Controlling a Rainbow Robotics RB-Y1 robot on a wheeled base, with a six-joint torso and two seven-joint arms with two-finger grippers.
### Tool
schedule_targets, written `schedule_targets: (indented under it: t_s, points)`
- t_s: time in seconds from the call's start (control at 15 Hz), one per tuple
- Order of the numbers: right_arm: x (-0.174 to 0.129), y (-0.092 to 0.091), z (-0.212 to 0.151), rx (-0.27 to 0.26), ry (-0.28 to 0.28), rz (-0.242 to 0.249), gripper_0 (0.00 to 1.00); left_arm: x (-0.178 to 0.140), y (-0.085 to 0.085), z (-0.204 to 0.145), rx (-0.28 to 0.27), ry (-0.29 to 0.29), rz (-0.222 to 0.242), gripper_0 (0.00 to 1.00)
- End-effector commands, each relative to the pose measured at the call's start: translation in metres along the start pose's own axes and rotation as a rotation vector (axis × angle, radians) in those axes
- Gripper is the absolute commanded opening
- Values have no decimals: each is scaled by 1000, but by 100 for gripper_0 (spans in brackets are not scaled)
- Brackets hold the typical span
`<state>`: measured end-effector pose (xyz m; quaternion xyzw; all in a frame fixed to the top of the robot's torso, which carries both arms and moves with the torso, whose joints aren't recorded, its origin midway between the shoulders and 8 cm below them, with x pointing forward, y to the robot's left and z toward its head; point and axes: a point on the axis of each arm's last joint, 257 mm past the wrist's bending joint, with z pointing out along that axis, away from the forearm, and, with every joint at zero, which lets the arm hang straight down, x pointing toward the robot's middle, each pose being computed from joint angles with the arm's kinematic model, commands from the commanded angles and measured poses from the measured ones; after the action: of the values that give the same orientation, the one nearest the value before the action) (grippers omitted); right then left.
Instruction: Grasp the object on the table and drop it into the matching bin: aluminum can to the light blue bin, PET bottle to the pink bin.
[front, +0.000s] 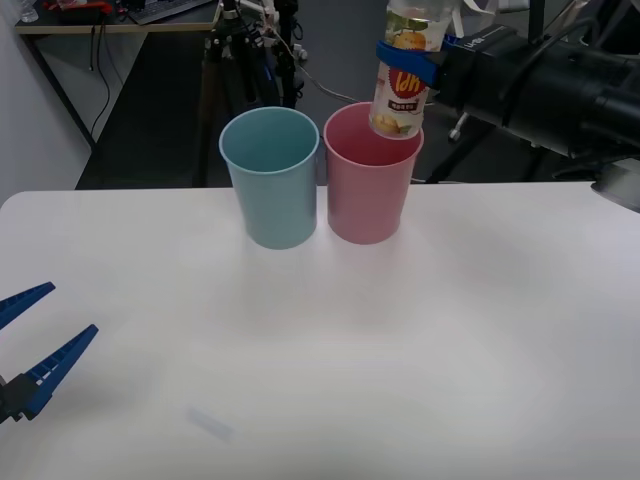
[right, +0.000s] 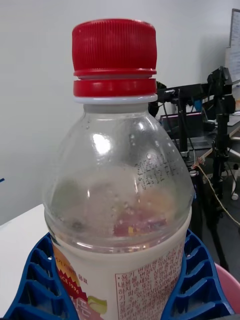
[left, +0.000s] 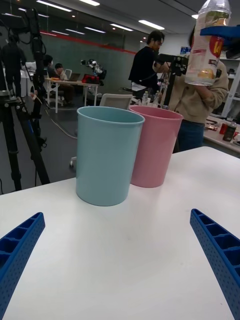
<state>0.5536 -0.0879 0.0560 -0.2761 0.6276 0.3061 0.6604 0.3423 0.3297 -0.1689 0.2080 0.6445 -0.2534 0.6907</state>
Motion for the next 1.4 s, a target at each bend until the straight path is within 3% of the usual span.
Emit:
schedule_targets:
  t_s: [0.07,0.67,1.4]
  points:
    - [-1,-13,19,20,-6,-1,0,0,0,0,0,0,0,100]
    - [11,-68,57,134,-15,6,0,0,0,0,0,0,0,100]
    - [29,-71,75,150,0,-17,0,0,0,0,0,0,0,100]
